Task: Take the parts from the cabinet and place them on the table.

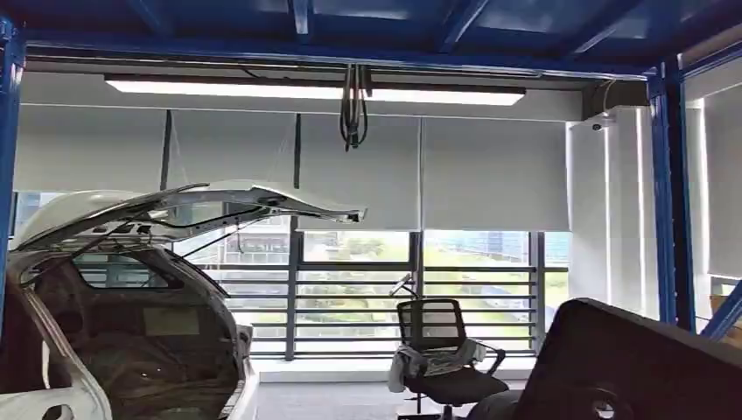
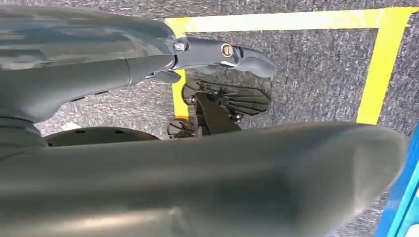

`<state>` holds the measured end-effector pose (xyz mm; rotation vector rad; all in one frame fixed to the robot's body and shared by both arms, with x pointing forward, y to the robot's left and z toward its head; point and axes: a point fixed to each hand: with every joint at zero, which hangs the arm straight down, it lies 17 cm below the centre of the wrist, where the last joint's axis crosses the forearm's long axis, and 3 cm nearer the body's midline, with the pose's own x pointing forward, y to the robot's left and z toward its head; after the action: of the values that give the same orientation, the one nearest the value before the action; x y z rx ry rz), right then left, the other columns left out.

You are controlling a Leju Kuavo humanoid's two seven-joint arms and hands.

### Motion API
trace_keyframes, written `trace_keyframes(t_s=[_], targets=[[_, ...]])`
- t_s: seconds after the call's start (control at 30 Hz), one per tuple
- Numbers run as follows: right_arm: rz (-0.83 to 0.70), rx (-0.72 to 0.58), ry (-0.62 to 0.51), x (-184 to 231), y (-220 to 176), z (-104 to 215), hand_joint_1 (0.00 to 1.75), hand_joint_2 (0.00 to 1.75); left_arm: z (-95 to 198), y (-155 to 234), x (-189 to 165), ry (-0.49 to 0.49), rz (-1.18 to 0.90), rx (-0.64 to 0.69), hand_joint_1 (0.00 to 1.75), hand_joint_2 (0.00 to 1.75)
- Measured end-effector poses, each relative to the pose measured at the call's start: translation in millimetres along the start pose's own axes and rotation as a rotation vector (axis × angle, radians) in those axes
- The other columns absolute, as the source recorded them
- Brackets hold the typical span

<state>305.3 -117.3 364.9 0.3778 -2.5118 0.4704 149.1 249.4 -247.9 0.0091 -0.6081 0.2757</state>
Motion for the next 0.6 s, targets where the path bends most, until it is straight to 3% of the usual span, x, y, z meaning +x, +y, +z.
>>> trace_keyframes(t_s=[0.6], targets=[[-0.115,-0.016,-0.031,9.8,2.1,-2.3,1.75,1.75,-0.8,4.7,1.3,-0.004,-0.012,0.006,0.00,1.75]])
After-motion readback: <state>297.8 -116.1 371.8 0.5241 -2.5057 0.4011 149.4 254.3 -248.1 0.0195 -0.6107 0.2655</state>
